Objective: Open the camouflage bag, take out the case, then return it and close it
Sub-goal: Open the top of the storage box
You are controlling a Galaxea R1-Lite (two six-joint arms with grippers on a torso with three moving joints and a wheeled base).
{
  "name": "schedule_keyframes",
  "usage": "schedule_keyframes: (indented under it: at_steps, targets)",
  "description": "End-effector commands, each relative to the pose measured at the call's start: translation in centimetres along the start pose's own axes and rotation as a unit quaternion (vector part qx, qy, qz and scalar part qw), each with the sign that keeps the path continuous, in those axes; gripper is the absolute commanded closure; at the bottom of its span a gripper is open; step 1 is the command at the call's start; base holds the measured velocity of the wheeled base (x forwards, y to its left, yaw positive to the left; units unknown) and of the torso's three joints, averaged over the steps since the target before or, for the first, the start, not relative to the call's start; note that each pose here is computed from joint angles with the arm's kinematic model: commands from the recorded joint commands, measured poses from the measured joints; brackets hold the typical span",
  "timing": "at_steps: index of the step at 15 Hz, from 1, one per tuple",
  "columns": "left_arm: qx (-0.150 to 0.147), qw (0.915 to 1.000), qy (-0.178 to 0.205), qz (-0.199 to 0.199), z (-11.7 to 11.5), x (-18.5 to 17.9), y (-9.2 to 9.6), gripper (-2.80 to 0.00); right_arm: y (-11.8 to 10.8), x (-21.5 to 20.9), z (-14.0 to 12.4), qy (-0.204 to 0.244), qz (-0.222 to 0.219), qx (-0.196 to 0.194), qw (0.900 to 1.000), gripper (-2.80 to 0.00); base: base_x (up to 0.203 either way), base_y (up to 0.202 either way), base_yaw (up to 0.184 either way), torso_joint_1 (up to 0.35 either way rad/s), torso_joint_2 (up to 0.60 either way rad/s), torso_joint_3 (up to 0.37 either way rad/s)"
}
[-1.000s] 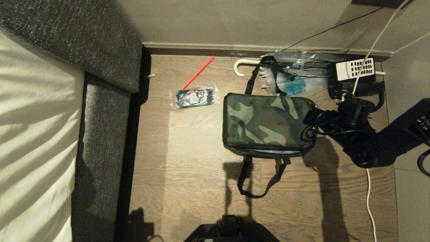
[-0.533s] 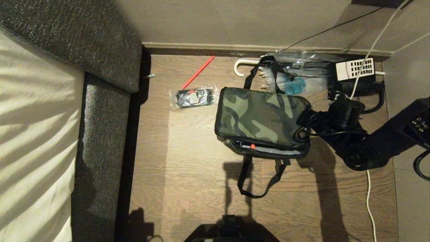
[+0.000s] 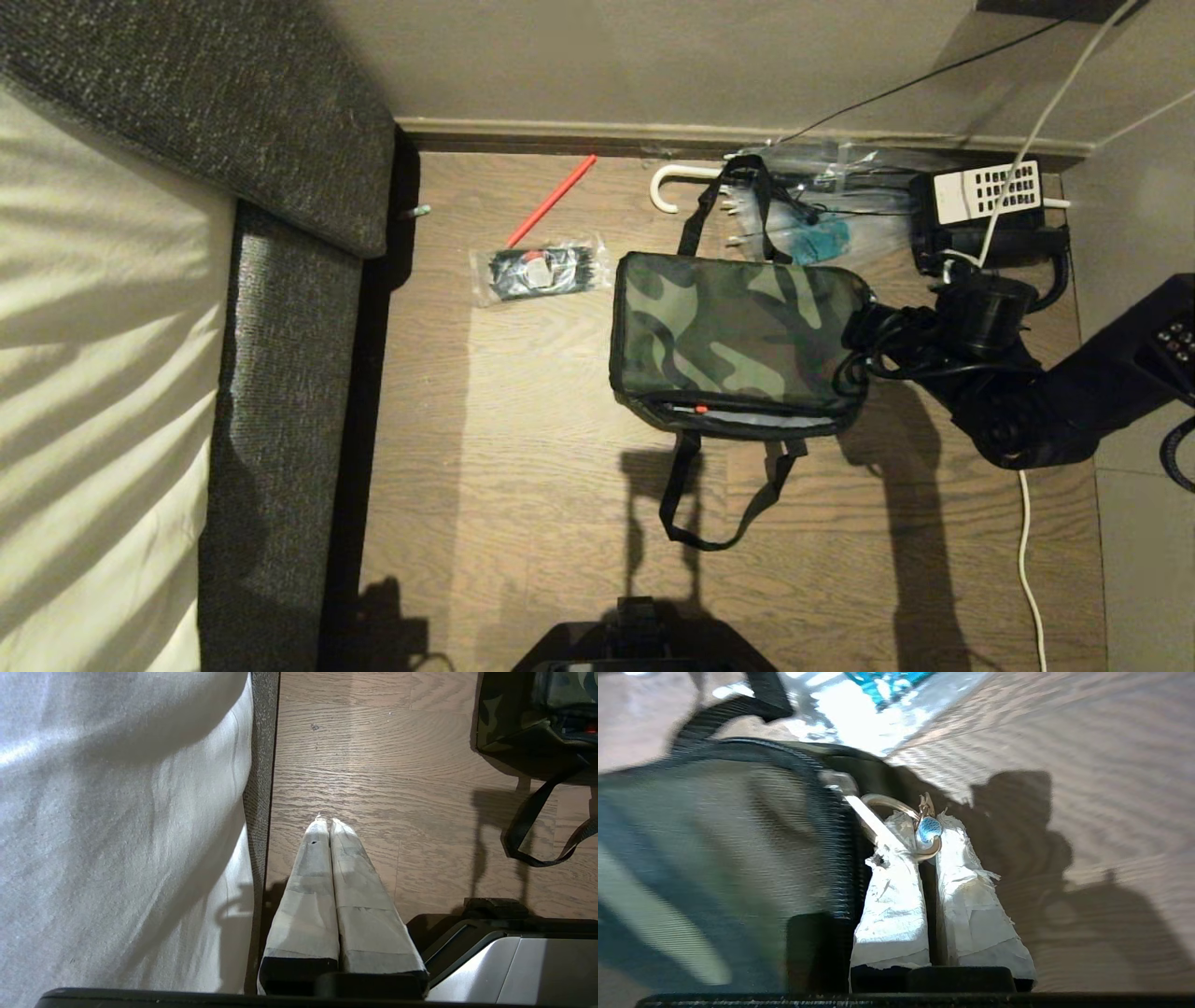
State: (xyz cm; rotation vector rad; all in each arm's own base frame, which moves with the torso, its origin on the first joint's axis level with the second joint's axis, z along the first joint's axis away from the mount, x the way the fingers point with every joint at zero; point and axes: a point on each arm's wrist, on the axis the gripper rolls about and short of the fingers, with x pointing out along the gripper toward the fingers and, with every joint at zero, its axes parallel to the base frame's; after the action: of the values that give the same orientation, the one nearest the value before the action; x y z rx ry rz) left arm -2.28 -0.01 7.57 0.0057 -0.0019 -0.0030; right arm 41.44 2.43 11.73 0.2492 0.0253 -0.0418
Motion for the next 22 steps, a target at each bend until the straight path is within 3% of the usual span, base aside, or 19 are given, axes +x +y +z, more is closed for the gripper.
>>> schedule_keyframes:
  at_steps: [1, 9, 22]
  targets:
    - [0.0, 1.0, 0.0, 0.0, 0.0, 0.0, 0.0, 0.0, -1.2, 0.4, 0.0, -0.004, -0.011, -0.008, 1.0, 0.0, 0.0, 0.0, 0.0, 0.0, 0.0, 0.0]
    - [0.0, 1.0, 0.0, 0.0, 0.0, 0.0, 0.0, 0.0, -1.3, 1.5, 2.5, -0.048, 0.001, 0.02, 0.999, 0.0, 0.0, 0.0, 0.0, 0.0, 0.0, 0.0]
    - [0.0, 1.0, 0.0, 0.0, 0.0, 0.0, 0.0, 0.0, -0.4, 2.0, 3.0, -0.064, 0.033, 0.053, 0.996, 0.0, 0.0, 0.0, 0.0, 0.0, 0.0, 0.0]
